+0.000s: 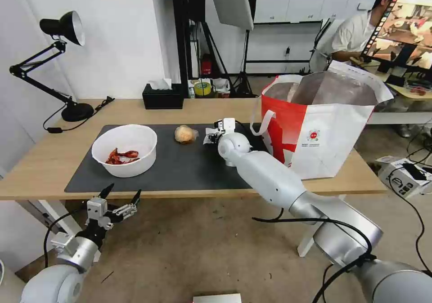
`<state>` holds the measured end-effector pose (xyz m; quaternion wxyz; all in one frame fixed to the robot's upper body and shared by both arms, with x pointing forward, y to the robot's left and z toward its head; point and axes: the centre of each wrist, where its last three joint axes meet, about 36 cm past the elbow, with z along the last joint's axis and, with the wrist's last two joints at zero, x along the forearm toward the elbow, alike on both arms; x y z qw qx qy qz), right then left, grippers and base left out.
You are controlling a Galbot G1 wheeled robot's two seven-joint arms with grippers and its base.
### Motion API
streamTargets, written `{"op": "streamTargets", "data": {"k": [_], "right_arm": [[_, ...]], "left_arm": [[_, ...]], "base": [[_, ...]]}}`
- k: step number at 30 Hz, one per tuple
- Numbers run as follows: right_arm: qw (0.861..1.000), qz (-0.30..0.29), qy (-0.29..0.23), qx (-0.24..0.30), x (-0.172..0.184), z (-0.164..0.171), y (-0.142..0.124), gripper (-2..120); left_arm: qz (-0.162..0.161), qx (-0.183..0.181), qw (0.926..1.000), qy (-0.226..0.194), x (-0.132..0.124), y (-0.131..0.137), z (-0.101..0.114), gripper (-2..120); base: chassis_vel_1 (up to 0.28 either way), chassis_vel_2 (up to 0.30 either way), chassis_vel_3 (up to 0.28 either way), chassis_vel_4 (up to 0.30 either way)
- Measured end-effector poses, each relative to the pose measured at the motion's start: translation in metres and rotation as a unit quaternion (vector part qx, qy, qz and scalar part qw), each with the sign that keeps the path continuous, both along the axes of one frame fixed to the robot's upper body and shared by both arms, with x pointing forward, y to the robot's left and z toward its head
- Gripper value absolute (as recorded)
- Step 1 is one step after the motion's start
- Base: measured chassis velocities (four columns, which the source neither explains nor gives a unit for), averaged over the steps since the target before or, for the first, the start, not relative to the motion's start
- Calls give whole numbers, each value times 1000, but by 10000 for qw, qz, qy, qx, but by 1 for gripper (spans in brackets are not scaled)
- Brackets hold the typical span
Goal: Pick up the trash from the table and place it into the takeout bag.
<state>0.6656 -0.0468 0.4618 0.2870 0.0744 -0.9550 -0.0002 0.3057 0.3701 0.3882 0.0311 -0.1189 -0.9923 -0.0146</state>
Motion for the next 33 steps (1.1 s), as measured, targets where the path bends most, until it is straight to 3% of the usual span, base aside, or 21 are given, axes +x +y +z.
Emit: {"op": "streamTargets", "data": {"k": [9,12,15,27,33], "right_arm": [[9999,15,47,97,-2,1,1,22],[9998,76,40,194,-4,5,4,5],[9997,102,14,230,-7,5,4,0],[9975,300,-428,476,-28,17,-21,0],[9902,742,-739,920,-70,46,-42,0]], "left_arm": [[-26,14,10000,-15,2,-1,1,100],[-25,12,10000,-19,2,-1,1,100],[-25,11,10000,-23,2,-1,1,100],[17,-15,10000,-53,3,-3,1,100],[34,-11,10000,-82,3,-2,3,100]], "base": [[0,0,0,0],[0,0,0,0],[0,0,0,0],[0,0,0,0],[0,0,0,0]]}}
